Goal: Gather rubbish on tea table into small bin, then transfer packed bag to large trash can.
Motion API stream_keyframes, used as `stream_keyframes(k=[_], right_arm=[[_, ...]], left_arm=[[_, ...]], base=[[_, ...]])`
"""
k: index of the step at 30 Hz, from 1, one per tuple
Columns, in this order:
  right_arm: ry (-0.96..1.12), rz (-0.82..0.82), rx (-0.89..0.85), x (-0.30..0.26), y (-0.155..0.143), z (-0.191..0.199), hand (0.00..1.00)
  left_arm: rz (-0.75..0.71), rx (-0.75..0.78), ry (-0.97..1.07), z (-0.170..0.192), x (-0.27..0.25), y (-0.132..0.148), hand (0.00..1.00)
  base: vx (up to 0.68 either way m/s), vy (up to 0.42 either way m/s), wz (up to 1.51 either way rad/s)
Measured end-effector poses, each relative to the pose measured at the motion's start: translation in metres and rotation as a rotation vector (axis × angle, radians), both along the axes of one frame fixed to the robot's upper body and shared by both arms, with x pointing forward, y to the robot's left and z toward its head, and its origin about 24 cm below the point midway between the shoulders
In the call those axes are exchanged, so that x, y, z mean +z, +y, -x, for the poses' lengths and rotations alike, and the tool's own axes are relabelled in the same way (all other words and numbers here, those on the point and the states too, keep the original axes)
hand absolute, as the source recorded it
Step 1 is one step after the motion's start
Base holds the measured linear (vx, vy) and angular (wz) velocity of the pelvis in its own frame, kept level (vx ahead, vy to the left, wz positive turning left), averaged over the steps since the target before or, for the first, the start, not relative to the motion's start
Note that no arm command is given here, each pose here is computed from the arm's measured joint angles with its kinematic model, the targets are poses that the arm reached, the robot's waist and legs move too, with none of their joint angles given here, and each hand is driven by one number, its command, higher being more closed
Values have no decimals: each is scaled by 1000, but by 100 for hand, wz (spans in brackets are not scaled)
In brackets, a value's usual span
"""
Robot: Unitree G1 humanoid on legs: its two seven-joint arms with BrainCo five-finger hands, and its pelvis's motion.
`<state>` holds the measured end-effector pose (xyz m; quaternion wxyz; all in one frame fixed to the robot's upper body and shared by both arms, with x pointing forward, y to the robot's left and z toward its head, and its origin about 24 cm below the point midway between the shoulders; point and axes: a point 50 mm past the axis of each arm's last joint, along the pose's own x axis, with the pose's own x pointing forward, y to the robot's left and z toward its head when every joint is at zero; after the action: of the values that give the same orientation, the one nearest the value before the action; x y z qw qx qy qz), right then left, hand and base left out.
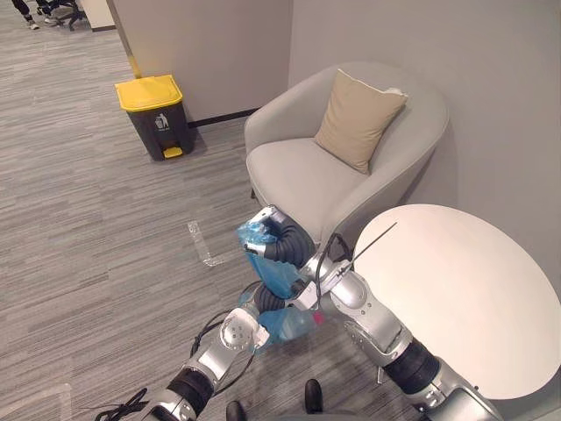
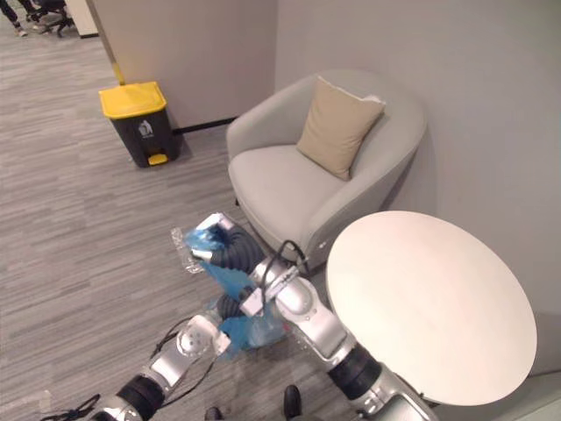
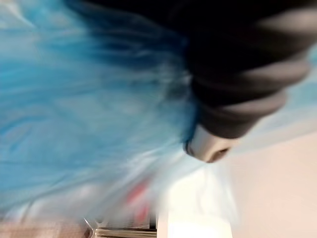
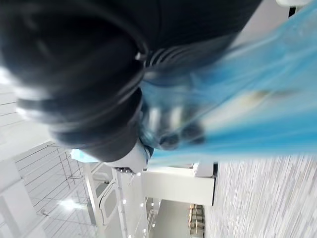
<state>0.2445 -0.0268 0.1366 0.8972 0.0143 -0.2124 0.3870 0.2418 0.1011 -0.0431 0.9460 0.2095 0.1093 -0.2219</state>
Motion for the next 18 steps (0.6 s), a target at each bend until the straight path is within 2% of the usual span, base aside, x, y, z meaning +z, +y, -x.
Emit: stream_keyframes(k=[5, 12, 18], right_arm=[[-55, 105, -64, -11, -9, 1, 0], [-121, 390, -214, -41, -47, 0, 0], [-190, 487, -347, -41, -75, -4, 0]], left_arm=[[52, 80, -1, 0, 4, 9, 100], [104, 206, -59, -5, 17, 30, 100], [107, 299, -55, -1, 14, 47, 100]], base=[[2, -1, 1], [-5, -3, 9], [0, 0, 0]])
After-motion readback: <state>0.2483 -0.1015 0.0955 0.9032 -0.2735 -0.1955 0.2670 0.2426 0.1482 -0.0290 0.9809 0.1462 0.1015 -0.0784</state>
